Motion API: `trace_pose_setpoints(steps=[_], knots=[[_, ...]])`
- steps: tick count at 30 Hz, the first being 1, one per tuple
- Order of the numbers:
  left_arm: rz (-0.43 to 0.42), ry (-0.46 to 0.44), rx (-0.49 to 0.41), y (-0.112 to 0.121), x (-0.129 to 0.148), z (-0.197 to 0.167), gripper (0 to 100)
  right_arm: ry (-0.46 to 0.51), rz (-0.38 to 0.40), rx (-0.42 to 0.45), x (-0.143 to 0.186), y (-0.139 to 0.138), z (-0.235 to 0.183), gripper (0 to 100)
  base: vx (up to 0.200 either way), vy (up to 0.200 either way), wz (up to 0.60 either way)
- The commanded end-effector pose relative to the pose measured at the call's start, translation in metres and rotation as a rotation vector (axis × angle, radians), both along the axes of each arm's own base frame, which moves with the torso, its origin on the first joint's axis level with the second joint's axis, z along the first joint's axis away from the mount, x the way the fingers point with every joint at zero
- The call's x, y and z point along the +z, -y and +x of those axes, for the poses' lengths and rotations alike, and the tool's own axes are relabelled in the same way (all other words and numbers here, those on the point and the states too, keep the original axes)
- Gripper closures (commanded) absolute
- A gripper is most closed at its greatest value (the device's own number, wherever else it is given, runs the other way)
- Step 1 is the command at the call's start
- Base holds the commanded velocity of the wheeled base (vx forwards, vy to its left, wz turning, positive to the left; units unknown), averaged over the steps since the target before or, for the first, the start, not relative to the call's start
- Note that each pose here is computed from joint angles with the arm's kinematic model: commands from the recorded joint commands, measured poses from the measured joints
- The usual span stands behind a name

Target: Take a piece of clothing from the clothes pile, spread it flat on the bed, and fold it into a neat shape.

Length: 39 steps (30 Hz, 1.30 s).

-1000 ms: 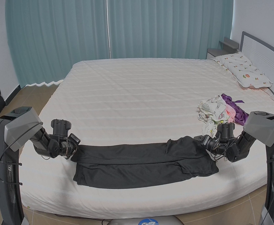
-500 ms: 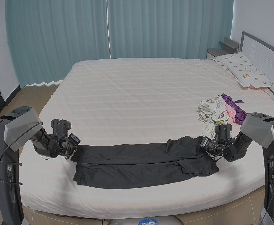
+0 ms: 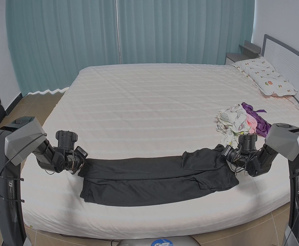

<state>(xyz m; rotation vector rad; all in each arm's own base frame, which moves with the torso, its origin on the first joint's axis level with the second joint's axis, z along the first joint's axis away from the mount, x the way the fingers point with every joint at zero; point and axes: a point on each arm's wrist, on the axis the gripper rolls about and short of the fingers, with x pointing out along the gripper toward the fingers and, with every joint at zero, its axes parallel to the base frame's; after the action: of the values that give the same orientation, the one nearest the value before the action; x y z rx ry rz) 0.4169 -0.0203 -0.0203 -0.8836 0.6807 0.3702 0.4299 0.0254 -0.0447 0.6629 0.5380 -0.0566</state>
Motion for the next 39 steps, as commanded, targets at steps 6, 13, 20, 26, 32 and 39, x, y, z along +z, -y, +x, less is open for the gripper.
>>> trace_pose_setpoints(steps=[6, 13, 20, 26, 32, 39], knots=[[0.018, -0.013, -0.021, 0.002, -0.003, -0.003, 100, -0.021, 0.001, -0.001, -0.007, 0.000, -0.001, 0, 0.000, 0.000, 0.00], [0.022, -0.010, -0.018, 0.000, -0.002, -0.004, 0, -0.016, 0.014, -0.022, 0.003, 0.006, -0.012, 0, 0.000, 0.000, 0.00], [-0.031, 0.011, -0.087, -0.019, 0.039, -0.035, 0, -0.031, 0.021, -0.036, 0.013, 0.012, -0.057, 0, 0.000, 0.000, 0.00], [0.060, -0.109, -0.265, -0.017, 0.024, -0.081, 0, -0.077, 0.016, -0.038, 0.010, 0.011, -0.099, 0, 0.000, 0.000, 0.00], [0.081, -0.191, -0.366, 0.005, 0.003, -0.116, 0, -0.080, 0.114, -0.078, 0.010, 0.005, -0.118, 0, 0.000, 0.000, 0.00], [0.118, -0.150, -0.416, 0.025, -0.003, -0.129, 0, -0.067, 0.180, -0.109, 0.007, 0.008, -0.134, 0, 0.000, 0.000, 0.00]])
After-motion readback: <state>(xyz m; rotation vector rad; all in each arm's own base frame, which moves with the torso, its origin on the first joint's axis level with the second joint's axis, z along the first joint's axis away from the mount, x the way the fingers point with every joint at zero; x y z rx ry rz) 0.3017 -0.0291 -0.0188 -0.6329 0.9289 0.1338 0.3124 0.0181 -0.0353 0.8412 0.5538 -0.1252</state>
